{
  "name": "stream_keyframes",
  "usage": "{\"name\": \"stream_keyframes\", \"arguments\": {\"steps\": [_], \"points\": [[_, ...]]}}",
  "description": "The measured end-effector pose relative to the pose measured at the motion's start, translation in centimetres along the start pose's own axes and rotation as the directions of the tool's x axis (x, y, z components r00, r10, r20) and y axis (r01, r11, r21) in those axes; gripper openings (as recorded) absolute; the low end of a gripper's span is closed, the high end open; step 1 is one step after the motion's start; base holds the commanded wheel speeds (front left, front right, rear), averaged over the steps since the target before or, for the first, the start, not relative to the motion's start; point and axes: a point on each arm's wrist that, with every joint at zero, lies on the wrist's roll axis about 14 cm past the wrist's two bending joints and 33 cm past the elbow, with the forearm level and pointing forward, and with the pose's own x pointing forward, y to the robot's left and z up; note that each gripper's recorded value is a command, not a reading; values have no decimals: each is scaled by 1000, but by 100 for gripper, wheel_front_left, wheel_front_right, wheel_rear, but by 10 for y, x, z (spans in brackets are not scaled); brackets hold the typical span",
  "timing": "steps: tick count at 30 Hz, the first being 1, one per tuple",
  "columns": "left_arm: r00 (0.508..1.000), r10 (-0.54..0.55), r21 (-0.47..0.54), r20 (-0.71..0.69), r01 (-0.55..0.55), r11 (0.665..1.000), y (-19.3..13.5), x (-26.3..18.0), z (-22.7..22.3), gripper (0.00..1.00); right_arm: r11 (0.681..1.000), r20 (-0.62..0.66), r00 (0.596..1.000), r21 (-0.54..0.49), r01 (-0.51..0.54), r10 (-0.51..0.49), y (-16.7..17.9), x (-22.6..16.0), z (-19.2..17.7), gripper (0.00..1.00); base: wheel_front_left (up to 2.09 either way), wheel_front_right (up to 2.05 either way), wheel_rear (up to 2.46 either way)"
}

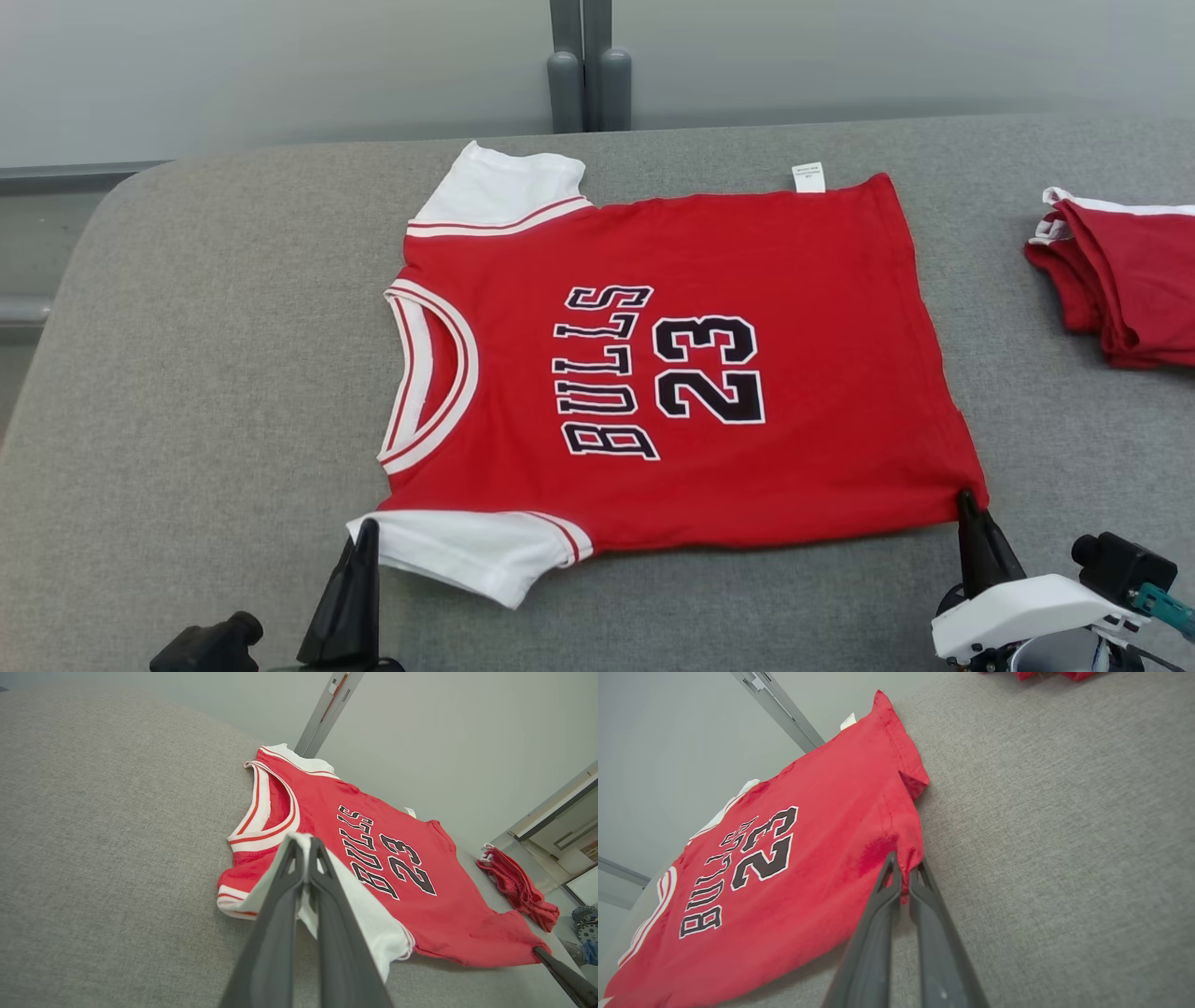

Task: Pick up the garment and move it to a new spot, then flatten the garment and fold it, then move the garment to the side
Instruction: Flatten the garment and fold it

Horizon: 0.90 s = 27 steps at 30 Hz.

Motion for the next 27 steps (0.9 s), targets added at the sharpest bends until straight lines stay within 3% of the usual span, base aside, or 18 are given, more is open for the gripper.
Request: {"name": "stream_keyframes", "arguments": {"steps": [14,27], "points": [[990,-97,76,99,90,993,-18,64,36,0,984,124,992,176,-26,4,13,26,33,0,0,0,0],[994,-80,92,76,73,993,-12,126,29,0,979,147,989,201,-21,-10,13,63,42,0,0,0,0]]}}
